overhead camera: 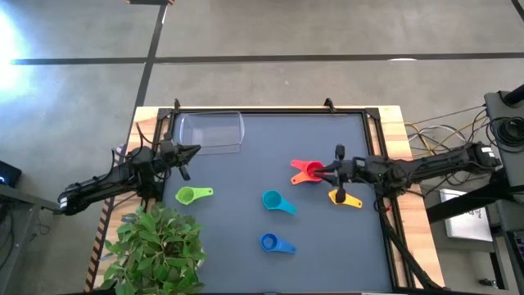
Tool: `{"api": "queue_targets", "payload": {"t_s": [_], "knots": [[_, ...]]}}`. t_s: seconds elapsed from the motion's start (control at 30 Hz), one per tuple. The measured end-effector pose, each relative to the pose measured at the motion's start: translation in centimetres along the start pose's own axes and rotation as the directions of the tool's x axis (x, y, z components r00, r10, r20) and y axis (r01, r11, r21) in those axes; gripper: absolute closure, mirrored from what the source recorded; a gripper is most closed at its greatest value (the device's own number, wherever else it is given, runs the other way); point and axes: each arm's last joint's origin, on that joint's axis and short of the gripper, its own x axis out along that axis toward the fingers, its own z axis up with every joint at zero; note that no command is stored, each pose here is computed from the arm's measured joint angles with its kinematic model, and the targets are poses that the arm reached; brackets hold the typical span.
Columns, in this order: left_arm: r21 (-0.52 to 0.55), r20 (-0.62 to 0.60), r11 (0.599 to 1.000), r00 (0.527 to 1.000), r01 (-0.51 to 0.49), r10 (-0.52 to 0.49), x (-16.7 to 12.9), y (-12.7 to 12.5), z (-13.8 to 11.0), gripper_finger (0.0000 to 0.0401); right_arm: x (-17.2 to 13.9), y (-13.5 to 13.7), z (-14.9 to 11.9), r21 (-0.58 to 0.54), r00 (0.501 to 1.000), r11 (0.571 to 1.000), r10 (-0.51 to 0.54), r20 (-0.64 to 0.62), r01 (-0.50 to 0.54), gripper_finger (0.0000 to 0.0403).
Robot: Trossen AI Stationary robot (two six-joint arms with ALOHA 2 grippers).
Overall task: Nest measuring cups in basket
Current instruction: Stack the light blue measuring cup on top of the red measuring cup
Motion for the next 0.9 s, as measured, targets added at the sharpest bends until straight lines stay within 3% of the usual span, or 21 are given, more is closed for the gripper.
{"api": "queue_targets", "payload": {"t_s": [0.47, 0.5, 0.57, 0.7, 0.77, 0.9], "knots": [[0.002, 0.000, 1.000, 1.000, 0.000, 0.000, 0.0, 0.0, 0.0, 0.0401, -0.3, 3.0, -0.1, 0.042, 0.984, 0.983, 0.178, 0.009, -0.179, 0.0360], [0.037, 0.000, 0.999, 1.000, 0.000, 0.000, 0.0, 0.0, 0.0, 0.0401, -0.4, 3.1, -0.1, 0.040, 0.982, 0.981, 0.188, 0.011, -0.188, 0.0360], [0.211, 0.004, 0.978, 1.000, -0.005, 0.004, 0.0, 0.0, 0.0, 0.0401, -0.5, 3.5, 0.0, 0.028, 0.979, 0.978, 0.204, 0.027, -0.204, 0.0360], [0.493, 0.008, 0.870, 1.000, -0.016, 0.014, 0.0, 0.0, 0.1, 0.0401, -0.9, 4.1, 0.4, -0.012, 0.979, 0.981, 0.194, 0.056, -0.194, 0.0360], [0.536, 0.030, 0.842, 0.998, -0.066, 0.059, 0.0, 0.2, 0.3, 0.0401, -1.0, 4.2, 0.5, -0.030, 0.985, 0.987, 0.161, 0.055, -0.159, 0.0360], [0.563, 0.041, 0.822, 0.996, -0.085, 0.075, 0.0, 0.2, 0.4, 0.0401, -1.0, 4.3, 0.5, -0.045, 0.990, 0.991, 0.131, 0.046, -0.129, 0.0360]]}}
